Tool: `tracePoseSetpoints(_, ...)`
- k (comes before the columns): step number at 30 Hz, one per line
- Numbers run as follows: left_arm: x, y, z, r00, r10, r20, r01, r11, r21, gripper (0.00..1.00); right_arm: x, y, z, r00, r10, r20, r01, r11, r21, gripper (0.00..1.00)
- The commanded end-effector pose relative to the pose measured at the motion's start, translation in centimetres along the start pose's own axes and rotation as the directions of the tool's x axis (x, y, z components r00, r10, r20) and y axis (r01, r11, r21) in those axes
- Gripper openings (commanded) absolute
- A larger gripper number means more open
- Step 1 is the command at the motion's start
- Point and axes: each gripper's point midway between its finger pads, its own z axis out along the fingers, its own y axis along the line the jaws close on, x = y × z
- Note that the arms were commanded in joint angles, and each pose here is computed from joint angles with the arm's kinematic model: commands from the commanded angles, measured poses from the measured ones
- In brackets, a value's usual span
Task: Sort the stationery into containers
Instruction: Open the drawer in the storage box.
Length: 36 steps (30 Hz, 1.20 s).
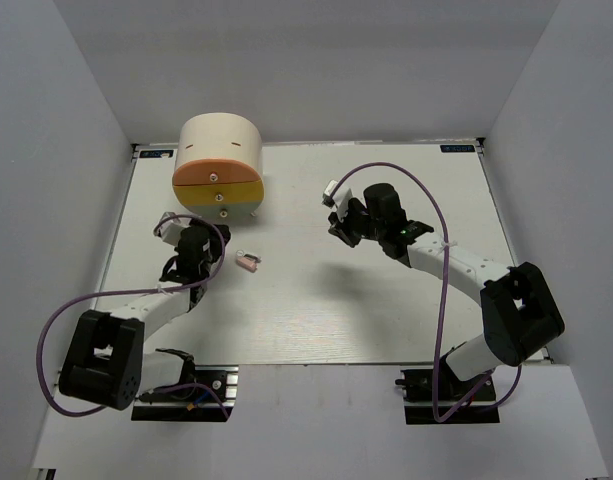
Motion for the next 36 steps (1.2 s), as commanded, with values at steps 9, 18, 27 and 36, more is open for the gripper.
tracePoseSetpoints(9, 0.9, -0.1, 3.4, 0.946, -0.322, -0.025, 0.321, 0.946, -0.04, 0.62, -0.1, -0.1, -0.5, 1.0, -0.009, 0.01, 0.009, 1.0, 0.009, 0.2)
tracePoseSetpoints(18, -1.6, -1.3, 5.6, 0.924, -0.381, 0.028, 0.379, 0.923, 0.06, 0.47, 0.5, -0.4, -0.6, 1.0, -0.005, 0.003, 0.005, 1.0, 0.021, 0.2)
tracePoseSetpoints(27, -1.4, -2.1, 7.3, 0.917, -0.396, -0.036, 0.398, 0.909, 0.123, 0.52, 0.9, -0.9, -0.5, 1.0, 0.0, -0.003, 0.0, 1.0, 0.027, 0.21)
tracePoseSetpoints(36, -2.2, -3.1, 7.7, 0.912, -0.41, -0.025, 0.406, 0.892, 0.199, 0.5, 1.2, -1.1, -0.4, 1.0, 0.008, -0.01, -0.008, 1.0, 0.028, 0.21)
